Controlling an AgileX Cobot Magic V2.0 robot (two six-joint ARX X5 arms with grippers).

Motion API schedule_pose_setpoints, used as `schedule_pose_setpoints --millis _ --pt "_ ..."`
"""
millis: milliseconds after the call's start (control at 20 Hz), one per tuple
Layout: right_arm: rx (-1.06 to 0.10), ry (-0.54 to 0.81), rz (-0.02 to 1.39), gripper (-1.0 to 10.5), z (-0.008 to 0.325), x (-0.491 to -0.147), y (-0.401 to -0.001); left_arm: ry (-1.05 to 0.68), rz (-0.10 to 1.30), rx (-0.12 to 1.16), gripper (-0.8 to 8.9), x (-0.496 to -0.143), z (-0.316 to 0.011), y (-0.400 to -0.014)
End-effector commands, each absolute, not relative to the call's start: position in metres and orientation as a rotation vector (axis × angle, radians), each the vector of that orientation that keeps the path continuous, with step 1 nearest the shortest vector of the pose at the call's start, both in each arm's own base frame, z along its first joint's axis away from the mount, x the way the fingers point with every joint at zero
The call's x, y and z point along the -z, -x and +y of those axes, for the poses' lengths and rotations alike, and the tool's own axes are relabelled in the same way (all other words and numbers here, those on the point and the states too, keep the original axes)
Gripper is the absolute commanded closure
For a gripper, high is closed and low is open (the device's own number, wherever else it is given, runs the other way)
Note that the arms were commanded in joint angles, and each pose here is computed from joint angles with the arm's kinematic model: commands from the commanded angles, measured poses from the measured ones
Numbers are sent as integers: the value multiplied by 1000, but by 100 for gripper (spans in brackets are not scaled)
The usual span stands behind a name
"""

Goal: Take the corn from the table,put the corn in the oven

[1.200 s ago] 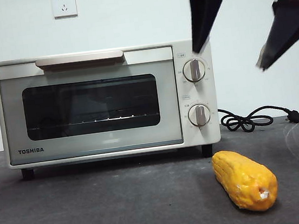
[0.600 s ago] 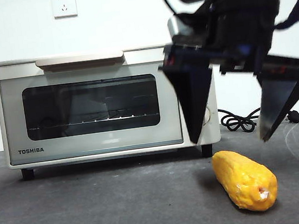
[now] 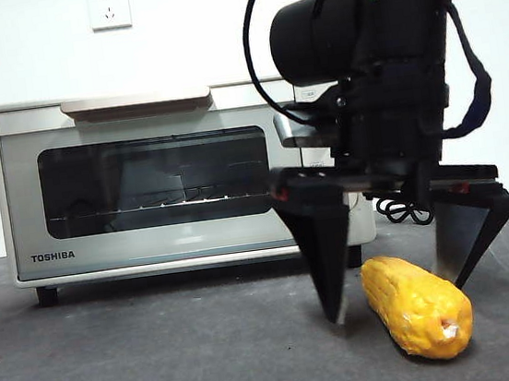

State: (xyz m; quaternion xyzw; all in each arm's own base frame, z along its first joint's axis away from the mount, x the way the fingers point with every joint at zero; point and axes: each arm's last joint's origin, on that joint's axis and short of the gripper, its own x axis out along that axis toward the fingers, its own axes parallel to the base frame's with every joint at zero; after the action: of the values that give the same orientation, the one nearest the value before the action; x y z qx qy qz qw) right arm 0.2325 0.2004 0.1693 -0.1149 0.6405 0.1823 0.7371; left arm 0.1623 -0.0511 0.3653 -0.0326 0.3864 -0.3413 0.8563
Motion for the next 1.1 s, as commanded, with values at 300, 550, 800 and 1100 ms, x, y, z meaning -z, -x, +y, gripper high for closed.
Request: schedule_pose_setpoints --millis 300,550,800,1100 --pt "-373 284 1424 957 201 -168 -232 48 803 730 818 -365 -52 -163" --pt "-427 298 1387 957 208 -206 -227 67 717 723 818 -371 -53 -169" --pt "-550 258 1194 957 220 -284 -211 77 611 722 819 -376 -57 -187" --pt "-606 216 965 957 211 -366 -187 86 602 726 819 -360 -70 -232"
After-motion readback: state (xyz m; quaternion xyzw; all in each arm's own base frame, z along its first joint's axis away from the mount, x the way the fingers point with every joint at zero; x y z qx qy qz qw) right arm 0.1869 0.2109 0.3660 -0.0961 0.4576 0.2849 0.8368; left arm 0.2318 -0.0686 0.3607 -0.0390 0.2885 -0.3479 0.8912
